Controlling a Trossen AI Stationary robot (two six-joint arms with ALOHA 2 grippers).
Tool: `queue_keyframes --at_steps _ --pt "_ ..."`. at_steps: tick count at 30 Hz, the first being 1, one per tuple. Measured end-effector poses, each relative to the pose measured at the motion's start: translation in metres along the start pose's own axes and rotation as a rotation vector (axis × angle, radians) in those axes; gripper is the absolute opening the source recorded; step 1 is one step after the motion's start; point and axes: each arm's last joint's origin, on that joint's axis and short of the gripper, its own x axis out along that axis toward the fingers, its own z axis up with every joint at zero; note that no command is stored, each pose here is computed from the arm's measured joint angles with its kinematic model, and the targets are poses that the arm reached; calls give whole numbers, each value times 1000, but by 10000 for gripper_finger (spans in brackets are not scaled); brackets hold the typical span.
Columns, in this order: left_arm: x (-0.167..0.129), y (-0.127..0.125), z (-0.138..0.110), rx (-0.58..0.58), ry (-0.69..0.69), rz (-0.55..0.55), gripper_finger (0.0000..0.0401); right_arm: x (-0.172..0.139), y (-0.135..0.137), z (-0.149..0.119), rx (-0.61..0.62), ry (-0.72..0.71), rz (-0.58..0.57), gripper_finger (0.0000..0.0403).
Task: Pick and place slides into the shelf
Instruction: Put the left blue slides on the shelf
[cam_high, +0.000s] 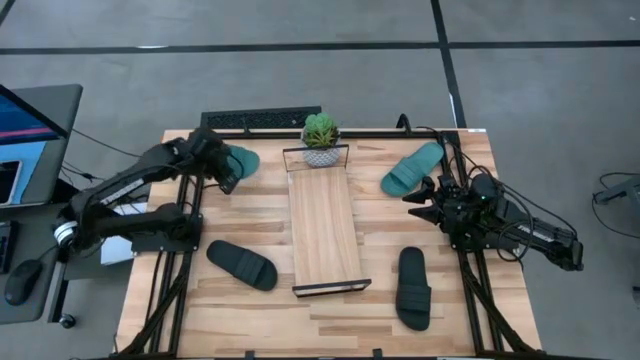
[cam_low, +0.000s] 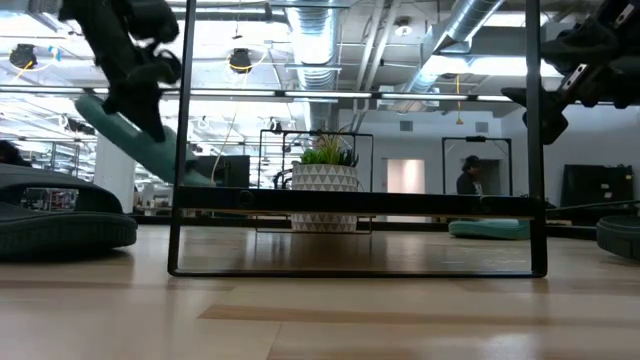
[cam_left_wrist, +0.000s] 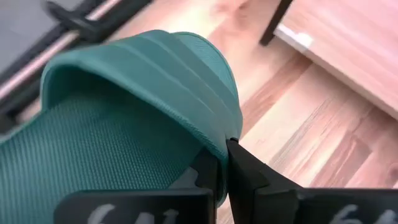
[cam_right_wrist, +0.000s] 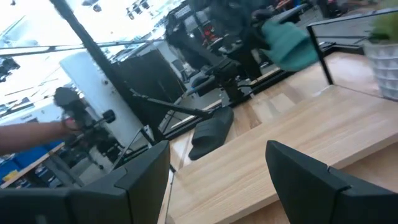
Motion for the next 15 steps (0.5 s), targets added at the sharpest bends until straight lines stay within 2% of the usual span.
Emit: queue_keyframes --at_steps 3,9,15 --pt "-24 -1 -3 13 -20 20 0 0 -1 1 2 -22 -38 256" --pt "-68 -4 0 38 -188 8 0 0 -3 2 -2 -66 -98 256" --pt "-85 -13 11 156 -298 -83 0 0 -1 5 -17 -101 -94 256"
